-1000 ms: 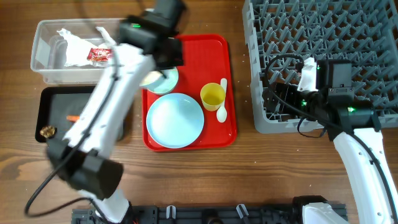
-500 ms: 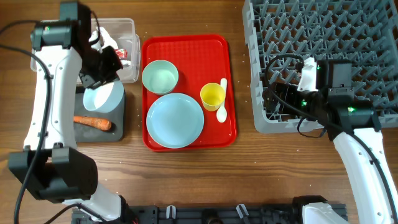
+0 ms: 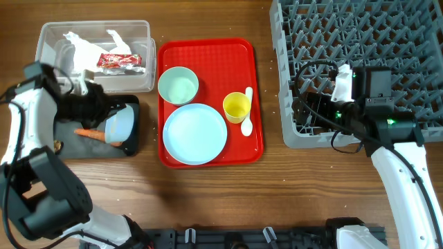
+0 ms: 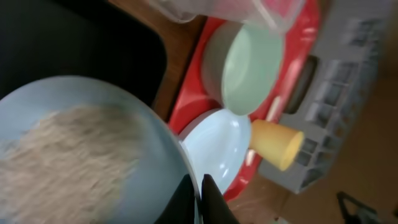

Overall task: Sort waste into correct bins and load items into the dishwasher rack
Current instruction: 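Tip the rice bowl over the black tray to pour out rice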

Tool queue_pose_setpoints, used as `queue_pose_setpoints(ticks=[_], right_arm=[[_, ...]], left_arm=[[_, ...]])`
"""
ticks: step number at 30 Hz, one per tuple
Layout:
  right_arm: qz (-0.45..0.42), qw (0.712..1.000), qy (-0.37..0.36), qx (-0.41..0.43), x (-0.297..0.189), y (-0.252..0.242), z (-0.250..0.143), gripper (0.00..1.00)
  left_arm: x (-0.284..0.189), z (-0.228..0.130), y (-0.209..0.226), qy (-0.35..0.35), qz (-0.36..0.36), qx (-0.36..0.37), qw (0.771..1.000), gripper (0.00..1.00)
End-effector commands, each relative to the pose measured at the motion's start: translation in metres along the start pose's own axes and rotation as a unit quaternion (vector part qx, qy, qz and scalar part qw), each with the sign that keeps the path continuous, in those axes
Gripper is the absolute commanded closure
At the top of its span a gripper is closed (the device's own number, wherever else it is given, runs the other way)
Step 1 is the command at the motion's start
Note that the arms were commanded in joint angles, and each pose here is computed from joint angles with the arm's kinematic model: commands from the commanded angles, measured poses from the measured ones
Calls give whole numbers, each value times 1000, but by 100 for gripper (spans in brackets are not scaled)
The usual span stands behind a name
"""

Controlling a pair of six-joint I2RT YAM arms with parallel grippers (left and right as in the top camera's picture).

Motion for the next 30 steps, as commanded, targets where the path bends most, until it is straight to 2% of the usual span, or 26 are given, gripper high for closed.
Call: queue_pose_setpoints(ticks=[1, 5, 13, 21, 30], right_arm=[[-7, 1000, -6, 2, -2, 0, 4, 0], [-6, 1000, -8, 1, -2, 0, 5, 0], [-6, 1000, -8, 1, -2, 0, 5, 0], [-7, 1000, -6, 2, -2, 0, 4, 0], [-7, 1000, -6, 2, -2, 0, 4, 0]], left_arm=[[-16, -9, 8, -34, -146, 32, 988, 96], [-37, -11, 24, -79, -222, 15, 972, 96], [-55, -11, 38, -109, -241, -15, 964, 96], [-75, -11, 41, -143, -304, -35, 941, 96], [-98, -15, 59, -182, -323, -70, 926, 96]])
Point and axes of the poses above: each gripper's point midway between its finger pads, its own x axis out along the fingers, its own y axis along the line the jaws close on, z = x × y, the point moved 8 cm from there along -x, back along the fingers, and after that the axes turned 1 degree about x, right-handed, at the moved point
